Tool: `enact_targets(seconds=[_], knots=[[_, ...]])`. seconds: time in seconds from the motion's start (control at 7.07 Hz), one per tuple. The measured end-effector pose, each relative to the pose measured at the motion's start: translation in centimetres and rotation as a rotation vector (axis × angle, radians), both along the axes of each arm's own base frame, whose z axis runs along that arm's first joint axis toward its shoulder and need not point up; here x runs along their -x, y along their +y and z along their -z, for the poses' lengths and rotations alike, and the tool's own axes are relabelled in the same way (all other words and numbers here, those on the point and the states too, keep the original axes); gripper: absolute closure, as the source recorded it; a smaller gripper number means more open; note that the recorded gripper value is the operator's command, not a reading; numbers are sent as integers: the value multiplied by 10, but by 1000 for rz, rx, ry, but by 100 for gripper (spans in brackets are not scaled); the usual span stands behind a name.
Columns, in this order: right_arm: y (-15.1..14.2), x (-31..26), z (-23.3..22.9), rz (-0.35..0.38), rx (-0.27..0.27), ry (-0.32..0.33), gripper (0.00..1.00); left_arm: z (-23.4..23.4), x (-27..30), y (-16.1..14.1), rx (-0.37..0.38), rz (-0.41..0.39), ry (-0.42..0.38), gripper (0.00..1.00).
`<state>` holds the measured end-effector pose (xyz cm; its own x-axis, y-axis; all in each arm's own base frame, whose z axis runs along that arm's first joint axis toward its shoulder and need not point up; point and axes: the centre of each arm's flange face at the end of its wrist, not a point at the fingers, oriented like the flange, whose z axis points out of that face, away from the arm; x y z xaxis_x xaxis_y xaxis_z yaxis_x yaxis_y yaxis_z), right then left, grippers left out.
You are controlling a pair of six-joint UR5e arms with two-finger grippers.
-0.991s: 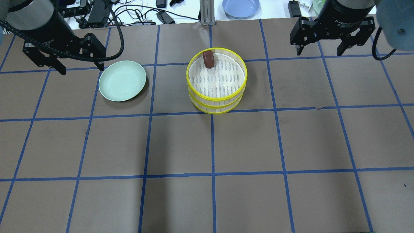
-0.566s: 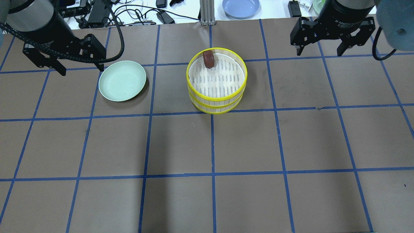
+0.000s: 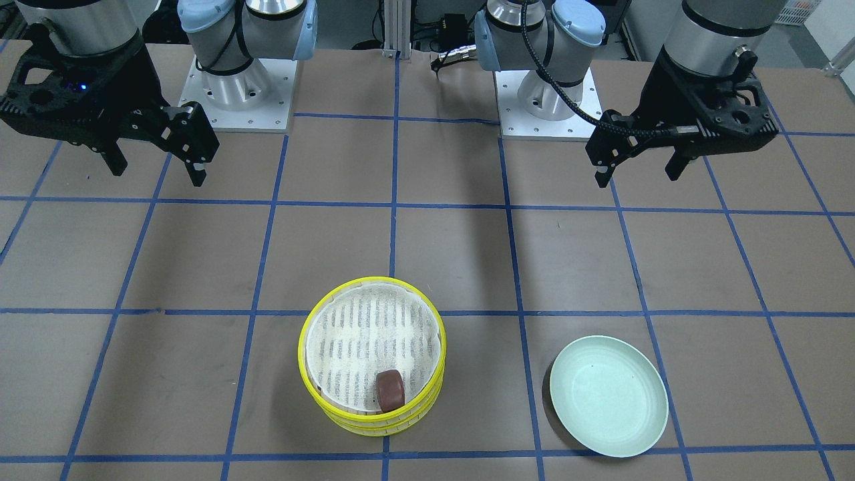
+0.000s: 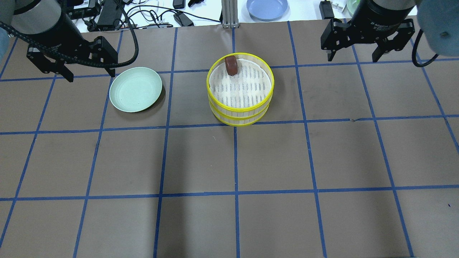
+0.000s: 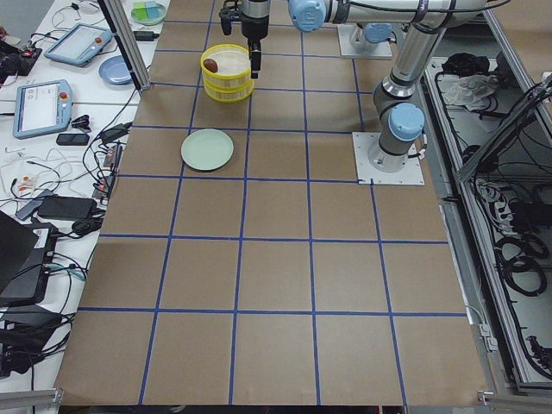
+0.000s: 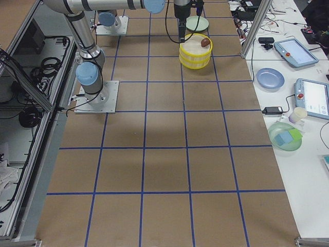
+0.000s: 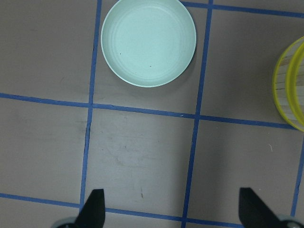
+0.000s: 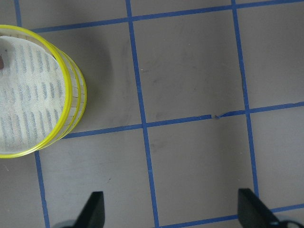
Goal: Stack buns with steamer
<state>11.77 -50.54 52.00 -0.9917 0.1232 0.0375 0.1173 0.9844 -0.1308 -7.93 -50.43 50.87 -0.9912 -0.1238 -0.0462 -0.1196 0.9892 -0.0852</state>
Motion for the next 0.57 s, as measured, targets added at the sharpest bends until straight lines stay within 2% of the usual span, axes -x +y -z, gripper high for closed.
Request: enact_targets(seconds=[0.14, 0.42, 0.57], knots=[[0, 0, 0, 0, 1, -1, 0, 1, 0, -2, 6, 8, 2, 0], [0, 0, 0, 0, 1, -1, 0, -3, 0, -11, 71, 91, -8, 0], [0, 0, 0, 0, 2, -1, 0, 1, 0, -11, 59, 113, -11, 0]])
